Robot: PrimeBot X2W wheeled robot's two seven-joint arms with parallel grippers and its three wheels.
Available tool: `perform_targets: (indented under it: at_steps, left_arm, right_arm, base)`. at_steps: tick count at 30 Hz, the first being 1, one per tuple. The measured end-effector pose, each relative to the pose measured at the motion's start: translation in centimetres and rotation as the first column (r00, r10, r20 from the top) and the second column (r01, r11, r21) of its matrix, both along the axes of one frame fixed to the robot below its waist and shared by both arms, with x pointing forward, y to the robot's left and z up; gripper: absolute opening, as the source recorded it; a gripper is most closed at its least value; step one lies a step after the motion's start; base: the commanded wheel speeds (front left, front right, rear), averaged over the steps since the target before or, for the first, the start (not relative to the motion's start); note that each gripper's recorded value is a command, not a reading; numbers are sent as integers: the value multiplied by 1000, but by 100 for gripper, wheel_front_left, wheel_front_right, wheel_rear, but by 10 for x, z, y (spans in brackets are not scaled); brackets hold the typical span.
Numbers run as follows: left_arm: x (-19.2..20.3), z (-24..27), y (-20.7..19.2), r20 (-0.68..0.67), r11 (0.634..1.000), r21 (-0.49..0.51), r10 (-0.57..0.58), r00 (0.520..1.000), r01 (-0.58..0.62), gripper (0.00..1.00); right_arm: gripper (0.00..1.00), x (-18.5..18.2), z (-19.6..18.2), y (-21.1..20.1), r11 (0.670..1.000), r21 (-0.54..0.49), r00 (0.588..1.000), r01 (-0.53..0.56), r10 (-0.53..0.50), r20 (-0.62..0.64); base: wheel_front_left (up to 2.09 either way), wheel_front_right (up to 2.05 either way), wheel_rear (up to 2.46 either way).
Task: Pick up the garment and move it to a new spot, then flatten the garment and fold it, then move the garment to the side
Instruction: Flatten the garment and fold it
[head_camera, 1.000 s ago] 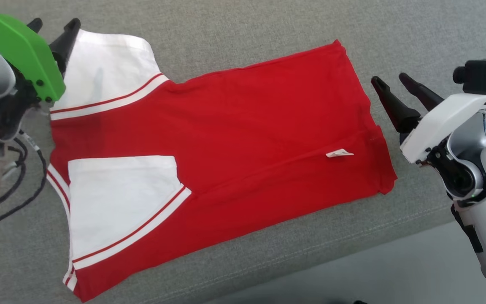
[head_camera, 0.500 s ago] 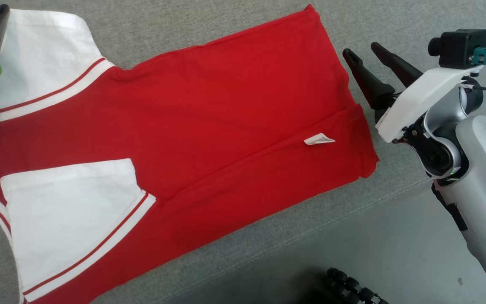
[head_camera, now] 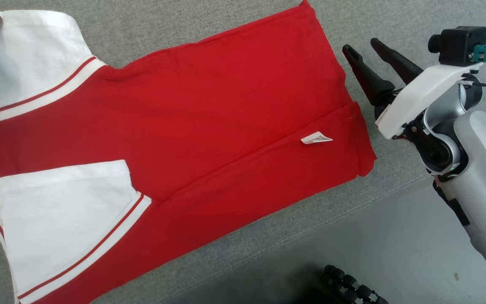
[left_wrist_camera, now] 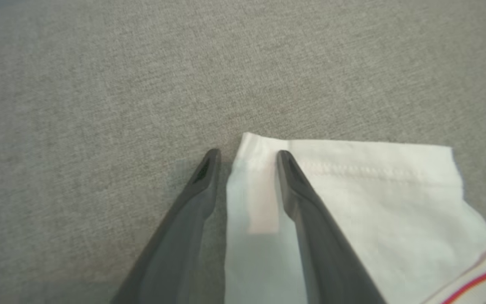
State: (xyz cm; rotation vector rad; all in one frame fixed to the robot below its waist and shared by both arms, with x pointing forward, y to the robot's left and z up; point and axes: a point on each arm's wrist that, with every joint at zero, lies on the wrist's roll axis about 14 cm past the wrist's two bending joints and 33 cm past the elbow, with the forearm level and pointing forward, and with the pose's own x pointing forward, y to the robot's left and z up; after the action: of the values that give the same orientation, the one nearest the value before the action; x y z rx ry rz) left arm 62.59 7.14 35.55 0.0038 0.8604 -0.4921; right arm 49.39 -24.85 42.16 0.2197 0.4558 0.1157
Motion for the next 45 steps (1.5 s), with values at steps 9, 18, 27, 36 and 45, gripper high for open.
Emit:
perform_targets:
  at_steps: [9,18,27,36,45]
  left_arm:
    - [1,18,-9,84,999,-47,-10,996,14,0]
    - [-10,57,-16,195,991,-108,-59,979,81,0]
    - [-36,80,-2,250,984,-158,-38,967,80,0]
    - [-51,82,17,241,987,-157,-2,970,42,0]
    - [-53,88,17,251,986,-158,-3,968,44,0]
  right_arm:
    - [100,9,5,3,1000,4,1000,-12,12,21]
    - [100,33,12,2,995,-73,998,-62,63,8]
    - [100,60,-8,26,984,-97,985,-150,140,-104]
    - [100,70,-31,41,976,-96,965,-194,171,-201]
    - [0,69,-31,40,970,-128,959,-209,177,-223]
  base:
    - [0,0,0]
    - [0,0,0]
    - [0,0,0]
    - [0,0,0]
    - [0,0,0]
